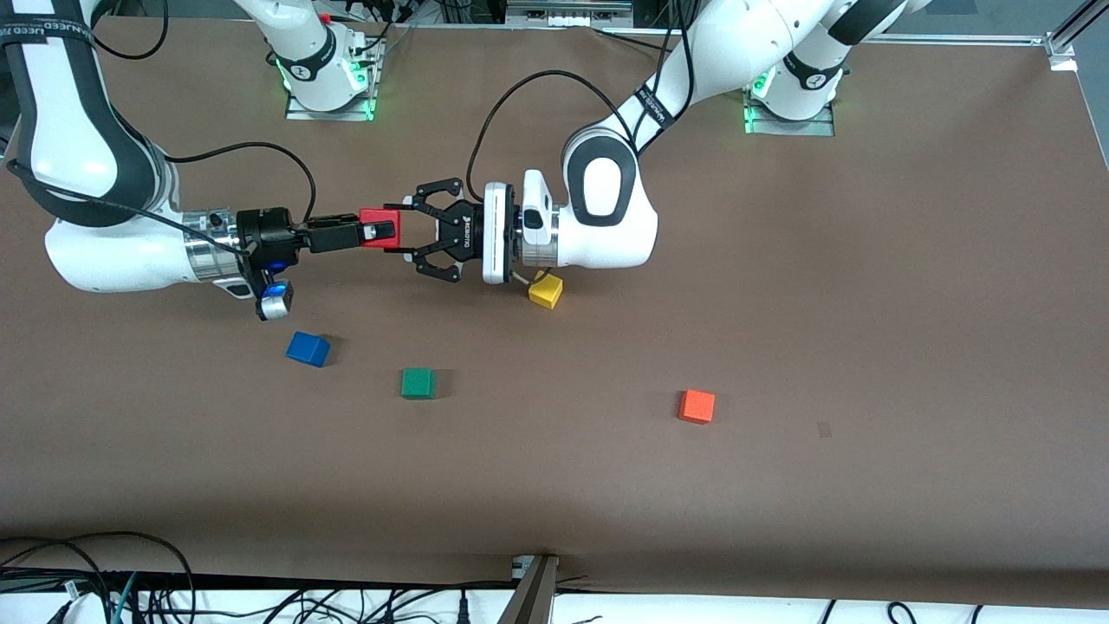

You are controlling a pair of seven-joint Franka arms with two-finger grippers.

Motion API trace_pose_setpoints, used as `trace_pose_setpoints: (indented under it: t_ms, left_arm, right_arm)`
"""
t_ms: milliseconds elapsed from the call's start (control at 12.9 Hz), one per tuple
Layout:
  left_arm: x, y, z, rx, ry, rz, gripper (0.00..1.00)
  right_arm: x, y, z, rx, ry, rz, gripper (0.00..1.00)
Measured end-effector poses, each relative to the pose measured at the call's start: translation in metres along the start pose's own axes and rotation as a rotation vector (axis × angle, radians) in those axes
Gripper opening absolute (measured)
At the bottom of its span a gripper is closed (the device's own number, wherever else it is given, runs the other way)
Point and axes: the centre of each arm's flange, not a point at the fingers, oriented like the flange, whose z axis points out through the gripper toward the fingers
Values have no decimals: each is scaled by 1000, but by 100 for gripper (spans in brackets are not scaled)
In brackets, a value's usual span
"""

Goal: Pass red block to right arm, stack on blue
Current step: 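Close the right gripper on the red cube beside the left gripper, then open the left gripper and pull it back from the red cube, then lower the red cube onto the blue cube with the right gripper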

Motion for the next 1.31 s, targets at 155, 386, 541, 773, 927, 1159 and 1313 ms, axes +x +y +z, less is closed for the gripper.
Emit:
trace_pose_setpoints:
  t_ms: [155, 386, 541, 773, 927, 1159, 1313]
  left_arm:
    - [1, 0, 0, -1, 1, -5, 65]
    - [4, -1, -1, 2, 5, -17, 97]
    - [12, -13, -14, 16, 18, -21, 100]
    - [43, -52, -69, -15, 64, 7, 100]
    - [62, -80, -122, -58, 58, 36, 100]
    - [86, -111, -206, -71, -110, 102, 100]
    - [115, -111, -250, -35, -277, 108, 100]
  right_arm:
    - [0, 0, 0, 0, 0, 1, 56]
    - [1, 1, 0, 1, 0, 1, 56]
    - [1, 0, -2, -9, 5, -2, 56]
    - [0, 1, -12, -161, 42, -40, 56]
    - [2, 6, -21, -286, 81, -60, 56]
    - [13, 25, -36, -538, 167, -106, 56]
    - [20, 31, -43, -713, 222, -163, 56]
